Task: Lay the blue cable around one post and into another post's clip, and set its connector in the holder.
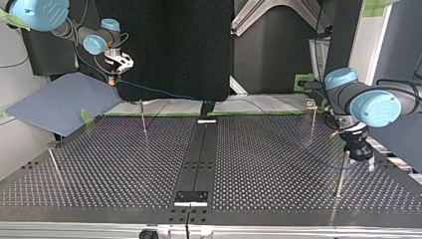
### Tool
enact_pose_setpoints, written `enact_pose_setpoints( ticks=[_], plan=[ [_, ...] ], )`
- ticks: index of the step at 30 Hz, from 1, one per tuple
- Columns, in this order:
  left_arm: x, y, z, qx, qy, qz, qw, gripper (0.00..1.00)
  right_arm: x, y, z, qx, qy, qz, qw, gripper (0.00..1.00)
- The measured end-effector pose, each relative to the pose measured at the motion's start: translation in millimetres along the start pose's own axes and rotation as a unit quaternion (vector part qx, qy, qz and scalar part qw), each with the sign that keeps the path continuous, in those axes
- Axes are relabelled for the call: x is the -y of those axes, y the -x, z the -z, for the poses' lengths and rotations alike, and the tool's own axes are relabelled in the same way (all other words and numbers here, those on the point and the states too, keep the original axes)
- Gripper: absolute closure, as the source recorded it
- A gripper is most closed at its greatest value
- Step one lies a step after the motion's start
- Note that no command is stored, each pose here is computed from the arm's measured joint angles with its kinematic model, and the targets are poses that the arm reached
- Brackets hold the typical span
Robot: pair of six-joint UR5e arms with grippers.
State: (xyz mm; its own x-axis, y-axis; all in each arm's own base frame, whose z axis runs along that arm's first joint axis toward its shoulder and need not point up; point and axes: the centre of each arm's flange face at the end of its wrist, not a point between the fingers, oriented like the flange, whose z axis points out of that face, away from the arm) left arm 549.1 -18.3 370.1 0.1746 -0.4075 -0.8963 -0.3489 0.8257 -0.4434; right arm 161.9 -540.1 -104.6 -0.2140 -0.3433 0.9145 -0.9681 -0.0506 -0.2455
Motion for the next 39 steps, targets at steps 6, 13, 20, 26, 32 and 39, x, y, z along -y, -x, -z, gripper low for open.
enact_pose_setpoints(
  ticks=[6,13,20,26,32,39],
  plan=[
    [4.0,-15.5,-2.0,-0.017,-0.017,-0.01,0.9997,0.0,0.3,0.2,0.1,0.0,0.0,-0.0034,1.0,1.0],
    [2.0,-31.7,5.1,-0.024,-0.028,-0.009,0.9993,0.0,-3.6,-1.3,-0.7,-0.002,0.001,-0.0224,0.9997,1.0],
    [-5.3,-50.7,15.9,-0.034,-0.028,0.005,0.999,0.0,-4.8,-1.3,-0.7,-0.001,0.002,-0.0282,0.9996,1.0],
    [-10.7,-65.2,24.7,-0.036,-0.029,0.025,0.9986,0.0,-3.5,-0.4,-0.4,0.0,0.001,-0.029,0.9996,1.0],
    [-18.4,-80.7,35.7,-0.033,-0.021,0.045,0.9982,0.0,-2.5,0.2,-0.1,0.001,0.0,-0.0293,0.9996,1.0],
    [-30.2,-112.2,47.8,-0.046,-0.016,0.042,0.998,0.0,-0.9,0.8,0.1,0.002,-0.003,-0.029,0.9996,1.0]
  ],
)
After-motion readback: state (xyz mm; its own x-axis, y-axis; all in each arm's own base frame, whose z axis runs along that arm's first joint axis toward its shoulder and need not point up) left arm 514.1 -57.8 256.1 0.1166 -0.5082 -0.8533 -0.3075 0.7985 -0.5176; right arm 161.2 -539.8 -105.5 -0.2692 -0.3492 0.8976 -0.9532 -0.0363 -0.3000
